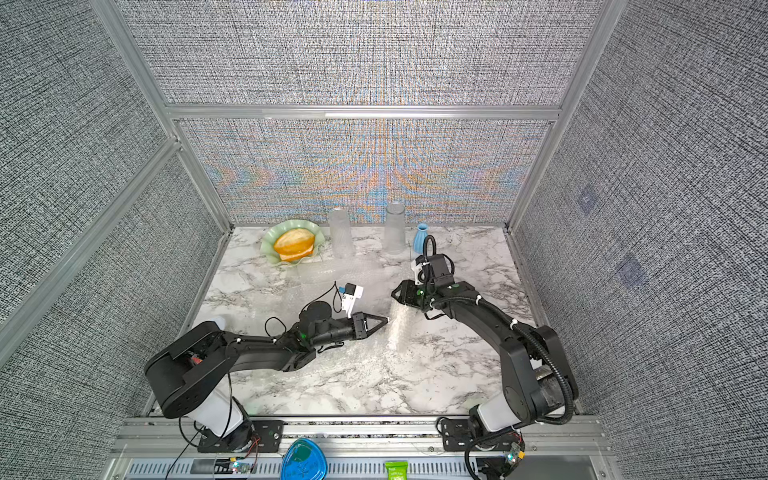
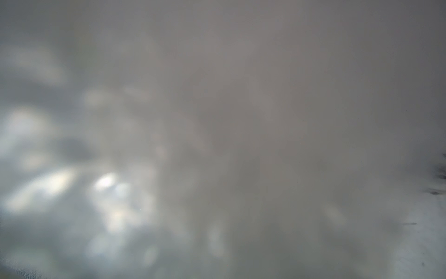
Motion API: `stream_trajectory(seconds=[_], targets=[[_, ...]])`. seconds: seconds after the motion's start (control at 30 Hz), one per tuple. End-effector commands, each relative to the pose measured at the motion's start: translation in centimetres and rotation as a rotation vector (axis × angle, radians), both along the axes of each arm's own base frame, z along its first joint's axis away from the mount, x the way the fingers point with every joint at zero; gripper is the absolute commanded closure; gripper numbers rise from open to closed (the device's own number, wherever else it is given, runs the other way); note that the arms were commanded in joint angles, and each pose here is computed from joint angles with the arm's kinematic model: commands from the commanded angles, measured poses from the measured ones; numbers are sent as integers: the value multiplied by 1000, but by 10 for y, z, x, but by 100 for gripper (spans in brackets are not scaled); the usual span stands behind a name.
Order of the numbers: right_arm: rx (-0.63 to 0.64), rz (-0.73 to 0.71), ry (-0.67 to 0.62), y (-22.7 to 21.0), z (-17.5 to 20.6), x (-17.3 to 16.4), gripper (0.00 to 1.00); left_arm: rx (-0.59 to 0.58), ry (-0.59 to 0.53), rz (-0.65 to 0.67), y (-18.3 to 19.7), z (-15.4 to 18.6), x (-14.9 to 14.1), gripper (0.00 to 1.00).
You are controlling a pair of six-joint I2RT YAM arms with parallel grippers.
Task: Unwrap the vase from the bubble wrap
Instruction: Unwrap the bubble wrap at the center of the board.
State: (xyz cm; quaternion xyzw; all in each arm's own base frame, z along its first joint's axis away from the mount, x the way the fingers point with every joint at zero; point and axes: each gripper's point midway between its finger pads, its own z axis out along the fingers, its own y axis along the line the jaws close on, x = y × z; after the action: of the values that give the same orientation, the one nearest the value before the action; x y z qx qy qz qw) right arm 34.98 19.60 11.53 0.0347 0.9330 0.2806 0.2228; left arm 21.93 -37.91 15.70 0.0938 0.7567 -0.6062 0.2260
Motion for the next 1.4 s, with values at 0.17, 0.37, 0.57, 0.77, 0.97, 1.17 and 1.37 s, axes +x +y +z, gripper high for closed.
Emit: stream_trajectory(seconds=[0.17, 0.37, 0.57, 0.77, 0.97, 1.17, 1.37], targets=[[-204, -71, 133, -23, -48, -2, 80, 59, -73, 10, -10, -5, -8, 100], [-325, -83, 202, -27, -68, -3, 76, 102, -80, 3, -16, -18, -15, 100], [-392, -87, 255, -24, -74, 0, 47, 135, -102, -9, -25, -21, -20, 100], [-281, -87, 140, -10, -20, 20, 19, 164, -113, -27, -34, -21, -21, 100], [-158, -98, 43, -20, 33, 28, 8, 196, -117, -53, -46, -23, -20, 100], [-162, -229, -10, -75, 54, 20, 8, 235, -110, -104, -73, -33, -22, 100], [-191, -356, -143, -119, 88, 4, 8, 287, -100, -173, -111, -45, -23, 100]])
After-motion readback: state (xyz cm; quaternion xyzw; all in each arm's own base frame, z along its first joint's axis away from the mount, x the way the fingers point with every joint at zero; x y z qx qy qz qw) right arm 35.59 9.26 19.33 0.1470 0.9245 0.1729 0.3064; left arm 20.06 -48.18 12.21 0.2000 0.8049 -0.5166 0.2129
